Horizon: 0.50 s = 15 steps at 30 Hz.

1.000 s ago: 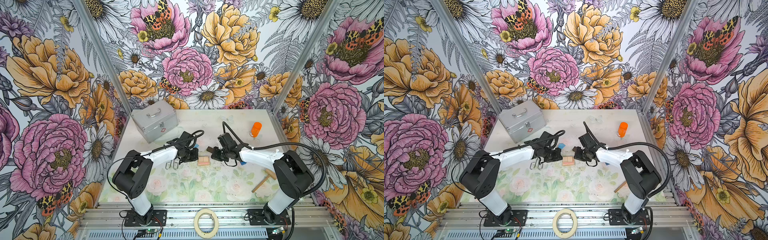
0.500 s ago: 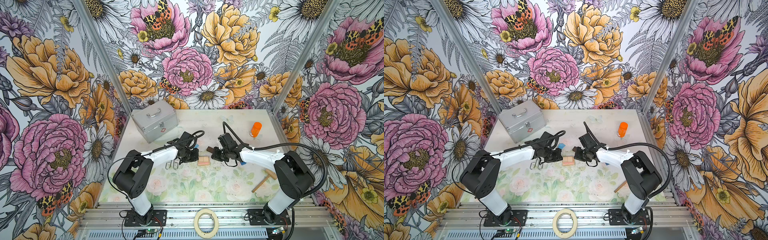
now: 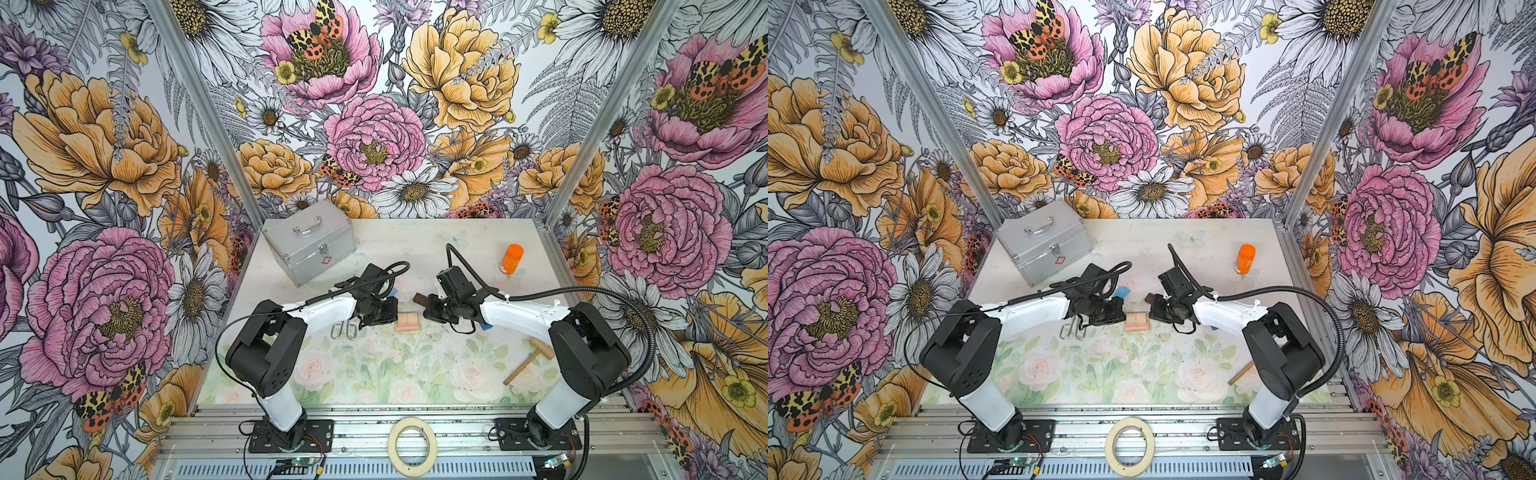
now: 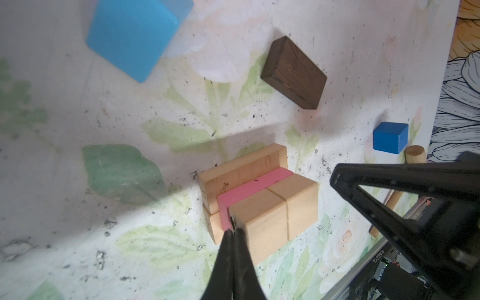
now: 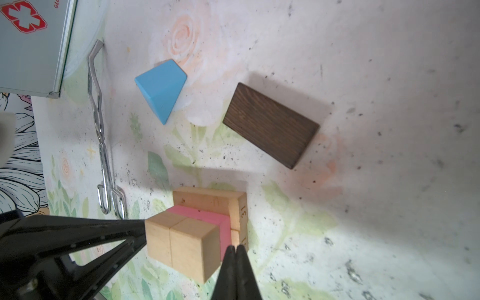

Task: Build the wood block tower

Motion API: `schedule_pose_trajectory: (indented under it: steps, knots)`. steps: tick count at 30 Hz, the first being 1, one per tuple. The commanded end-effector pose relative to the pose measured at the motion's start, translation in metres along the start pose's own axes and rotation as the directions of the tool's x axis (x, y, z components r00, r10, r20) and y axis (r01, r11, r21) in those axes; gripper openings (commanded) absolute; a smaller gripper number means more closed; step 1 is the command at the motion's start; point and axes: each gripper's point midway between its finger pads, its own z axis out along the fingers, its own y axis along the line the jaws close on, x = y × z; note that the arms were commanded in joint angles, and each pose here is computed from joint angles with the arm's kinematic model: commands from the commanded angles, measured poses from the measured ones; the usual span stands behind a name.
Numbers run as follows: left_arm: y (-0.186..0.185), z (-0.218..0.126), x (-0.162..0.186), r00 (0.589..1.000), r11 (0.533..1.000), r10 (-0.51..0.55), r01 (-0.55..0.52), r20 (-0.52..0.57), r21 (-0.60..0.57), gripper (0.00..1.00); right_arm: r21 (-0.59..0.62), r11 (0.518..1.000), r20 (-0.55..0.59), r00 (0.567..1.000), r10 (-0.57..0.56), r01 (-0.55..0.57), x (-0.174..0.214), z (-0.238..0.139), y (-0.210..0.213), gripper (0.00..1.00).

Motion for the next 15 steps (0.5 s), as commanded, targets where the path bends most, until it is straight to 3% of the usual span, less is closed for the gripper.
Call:
schedule_pose_trajectory:
  steps: [1,8,15]
  knots:
    - [0.002,-0.012,-0.013,0.998,1.0,-0.021,0.021,0.052,0.008,0.0,-0.002,1.0,0.057,0.998,0.0,0.0,-0.01,-0.014,0.002,0.0]
    - [0.017,-0.039,-0.032,0.992,0.999,-0.031,0.033,0.123,-0.012,0.0,0.091,0.996,0.099,0.995,-0.011,0.002,-0.021,-0.03,-0.006,0.01]
    - [0.022,-0.091,-0.063,0.973,1.0,-0.013,0.016,0.23,-0.01,0.0,0.235,0.969,0.142,0.989,0.04,-0.073,-0.031,-0.036,-0.017,0.53]
